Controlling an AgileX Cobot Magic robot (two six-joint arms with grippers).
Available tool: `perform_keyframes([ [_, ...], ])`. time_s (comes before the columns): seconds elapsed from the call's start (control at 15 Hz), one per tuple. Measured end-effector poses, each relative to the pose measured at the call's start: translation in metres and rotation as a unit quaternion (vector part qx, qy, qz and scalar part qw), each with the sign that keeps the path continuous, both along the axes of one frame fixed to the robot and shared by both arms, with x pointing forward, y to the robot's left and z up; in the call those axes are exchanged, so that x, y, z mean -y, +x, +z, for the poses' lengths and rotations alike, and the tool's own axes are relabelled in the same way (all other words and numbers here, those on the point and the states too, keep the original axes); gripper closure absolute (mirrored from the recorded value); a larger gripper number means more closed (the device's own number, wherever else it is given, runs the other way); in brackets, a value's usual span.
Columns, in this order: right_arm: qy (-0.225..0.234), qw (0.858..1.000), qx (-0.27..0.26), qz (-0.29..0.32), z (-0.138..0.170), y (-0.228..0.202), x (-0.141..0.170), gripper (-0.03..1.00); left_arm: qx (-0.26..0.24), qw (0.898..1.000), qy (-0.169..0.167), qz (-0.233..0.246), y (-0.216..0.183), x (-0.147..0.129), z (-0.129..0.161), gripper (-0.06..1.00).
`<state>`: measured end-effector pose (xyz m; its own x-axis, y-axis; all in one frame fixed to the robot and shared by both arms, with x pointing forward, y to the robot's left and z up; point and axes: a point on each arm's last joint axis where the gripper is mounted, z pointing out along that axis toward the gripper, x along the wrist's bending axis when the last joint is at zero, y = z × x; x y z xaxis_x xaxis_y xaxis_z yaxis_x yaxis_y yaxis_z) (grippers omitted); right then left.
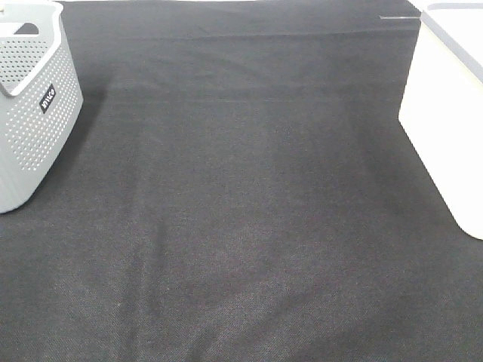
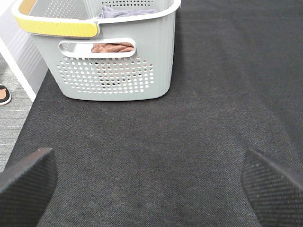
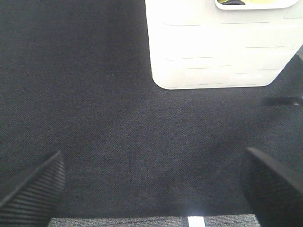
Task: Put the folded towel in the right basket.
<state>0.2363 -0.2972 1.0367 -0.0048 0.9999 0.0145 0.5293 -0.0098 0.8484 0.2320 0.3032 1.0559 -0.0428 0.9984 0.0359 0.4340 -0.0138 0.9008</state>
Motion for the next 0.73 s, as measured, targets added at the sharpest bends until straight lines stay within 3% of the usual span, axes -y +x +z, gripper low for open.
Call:
perform_keyframes([
  [0.73, 0.001, 1.000, 0.000, 0.001, -0.0003, 0.0001, -0.0002, 0.00, 0.000, 1.000, 0.000, 0.000, 0.0000, 0.0000, 0.0000, -0.05],
])
